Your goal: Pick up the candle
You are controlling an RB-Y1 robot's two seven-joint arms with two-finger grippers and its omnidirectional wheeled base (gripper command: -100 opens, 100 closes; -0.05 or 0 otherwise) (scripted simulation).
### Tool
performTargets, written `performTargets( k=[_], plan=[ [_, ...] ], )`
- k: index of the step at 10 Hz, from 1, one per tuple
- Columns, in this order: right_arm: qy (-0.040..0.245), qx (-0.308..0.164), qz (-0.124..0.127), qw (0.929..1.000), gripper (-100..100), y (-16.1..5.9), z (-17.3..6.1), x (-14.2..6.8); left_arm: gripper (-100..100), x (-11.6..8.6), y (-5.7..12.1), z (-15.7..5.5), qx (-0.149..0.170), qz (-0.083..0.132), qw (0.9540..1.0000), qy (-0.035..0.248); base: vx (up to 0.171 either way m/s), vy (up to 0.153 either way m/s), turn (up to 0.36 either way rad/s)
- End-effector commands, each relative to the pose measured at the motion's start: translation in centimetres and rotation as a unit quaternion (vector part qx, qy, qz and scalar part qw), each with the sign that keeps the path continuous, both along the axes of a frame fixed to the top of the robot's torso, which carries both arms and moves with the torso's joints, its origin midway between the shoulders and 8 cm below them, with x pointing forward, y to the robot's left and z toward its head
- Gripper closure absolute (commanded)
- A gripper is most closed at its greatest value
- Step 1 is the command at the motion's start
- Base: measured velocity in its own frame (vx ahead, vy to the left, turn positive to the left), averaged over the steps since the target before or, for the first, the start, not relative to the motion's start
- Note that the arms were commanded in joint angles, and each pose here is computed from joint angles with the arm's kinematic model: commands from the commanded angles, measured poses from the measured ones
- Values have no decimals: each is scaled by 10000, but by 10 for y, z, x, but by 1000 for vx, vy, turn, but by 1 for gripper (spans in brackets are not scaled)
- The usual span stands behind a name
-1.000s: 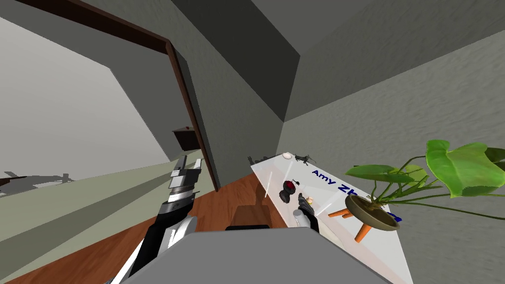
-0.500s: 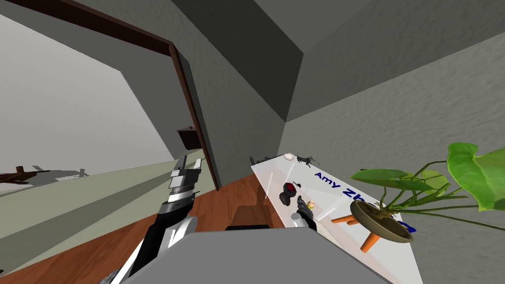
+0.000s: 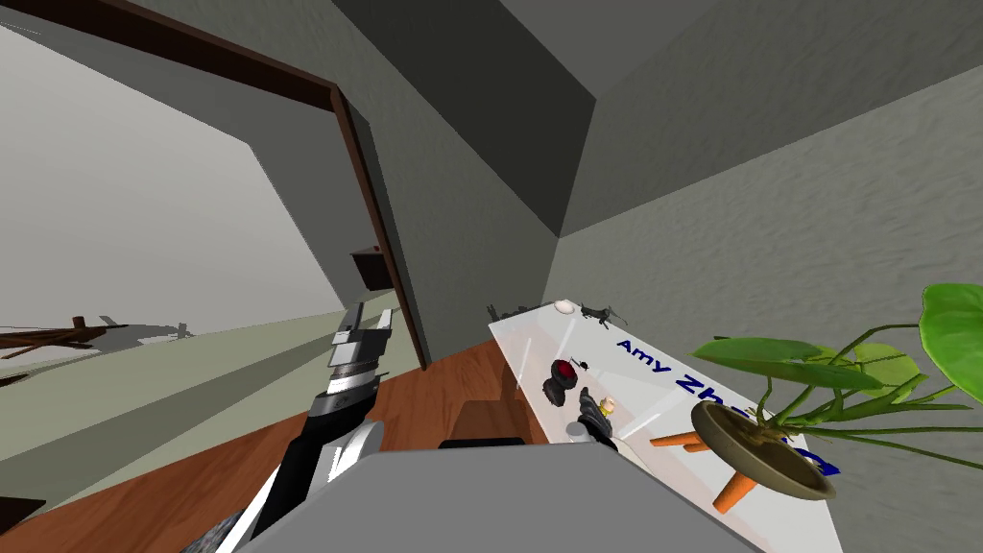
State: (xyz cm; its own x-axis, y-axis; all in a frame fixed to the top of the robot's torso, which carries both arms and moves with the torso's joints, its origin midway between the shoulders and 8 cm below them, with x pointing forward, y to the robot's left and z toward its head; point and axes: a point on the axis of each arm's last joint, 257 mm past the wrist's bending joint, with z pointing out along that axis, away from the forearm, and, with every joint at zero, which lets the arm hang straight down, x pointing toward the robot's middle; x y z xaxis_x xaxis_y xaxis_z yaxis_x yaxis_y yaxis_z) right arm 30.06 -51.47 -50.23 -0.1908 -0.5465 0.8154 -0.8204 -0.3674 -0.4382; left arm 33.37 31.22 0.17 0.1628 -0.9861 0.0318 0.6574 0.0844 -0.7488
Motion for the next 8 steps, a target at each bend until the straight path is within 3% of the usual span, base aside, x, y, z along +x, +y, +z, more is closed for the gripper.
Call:
performTargets(
  k=[1,3,5,6,8],
  plan=[
    [-66,-37,0,10000,-100,-2,7,3,0,0,0,0,0,0,10000,0,10,-20,-2],
    [109,-22,-205,9997,-100,5,-2,-32,0,0,0,0,0,0,10000,0,16,-62,130],
    [-46,-89,-197,9998,-100,1,10,-22,0,0,0,0,0,0,10000,0,24,-53,21],
    [89,-82,-314,9994,-100,4,4,-43,0,0,0,0,0,0,10000,0,17,-45,87],
    [-24,-135,-311,9994,-100,1,14,-36,0,0,0,0,0,0,10000,0,9,-32,28]
  ],
)
